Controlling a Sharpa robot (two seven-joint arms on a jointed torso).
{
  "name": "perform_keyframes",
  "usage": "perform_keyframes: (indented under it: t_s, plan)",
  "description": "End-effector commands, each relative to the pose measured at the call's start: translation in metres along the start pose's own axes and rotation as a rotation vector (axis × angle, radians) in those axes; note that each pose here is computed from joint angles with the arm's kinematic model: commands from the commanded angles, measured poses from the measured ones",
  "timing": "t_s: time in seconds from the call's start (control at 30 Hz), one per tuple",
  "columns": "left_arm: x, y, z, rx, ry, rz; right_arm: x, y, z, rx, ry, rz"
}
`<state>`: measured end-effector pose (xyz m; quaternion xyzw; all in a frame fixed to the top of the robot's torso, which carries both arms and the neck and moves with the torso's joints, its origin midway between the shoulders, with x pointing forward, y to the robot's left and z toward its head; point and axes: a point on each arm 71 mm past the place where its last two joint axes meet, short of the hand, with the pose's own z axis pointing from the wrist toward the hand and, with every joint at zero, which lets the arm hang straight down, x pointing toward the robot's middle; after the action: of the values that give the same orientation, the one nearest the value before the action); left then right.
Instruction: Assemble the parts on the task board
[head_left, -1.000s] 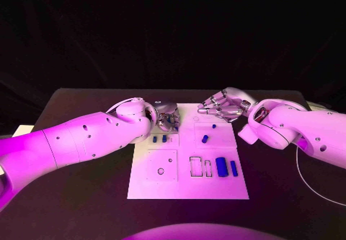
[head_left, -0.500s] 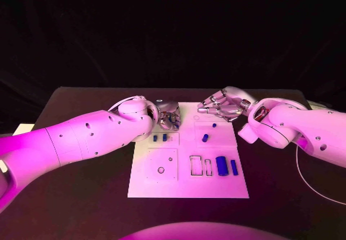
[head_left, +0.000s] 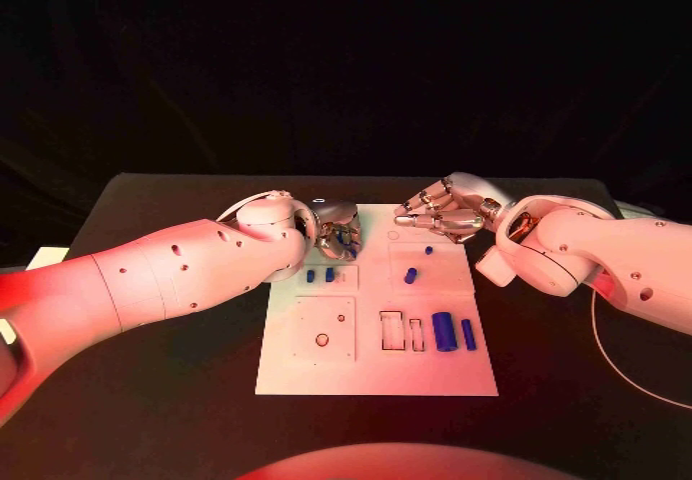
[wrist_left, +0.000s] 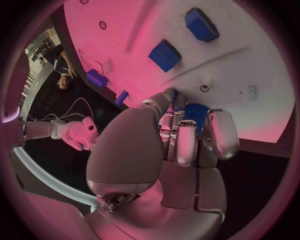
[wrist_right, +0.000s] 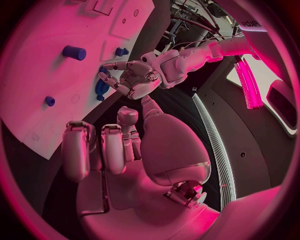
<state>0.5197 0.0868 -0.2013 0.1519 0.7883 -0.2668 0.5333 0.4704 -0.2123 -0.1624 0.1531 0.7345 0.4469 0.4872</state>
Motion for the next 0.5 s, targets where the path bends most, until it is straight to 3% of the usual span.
perform_keyframes:
  t_s: [0.03, 0.3, 0.5]
  plan:
    - [0.0067, -0.0004, -0.0008, 0.005, 0.021, -0.016, 0.002, 0.001, 0.0, -0.009, 0.016, -0.001]
    - [0.0, 0.0003, -0.0085, 0.024, -0.047, -0.079, 0.002, 0.001, 0.001, -0.009, 0.014, -0.002]
    - [-0.0096, 0.0048, -0.0198, 0.024, -0.086, -0.122, 0.002, 0.001, 0.001, -0.008, 0.012, -0.002]
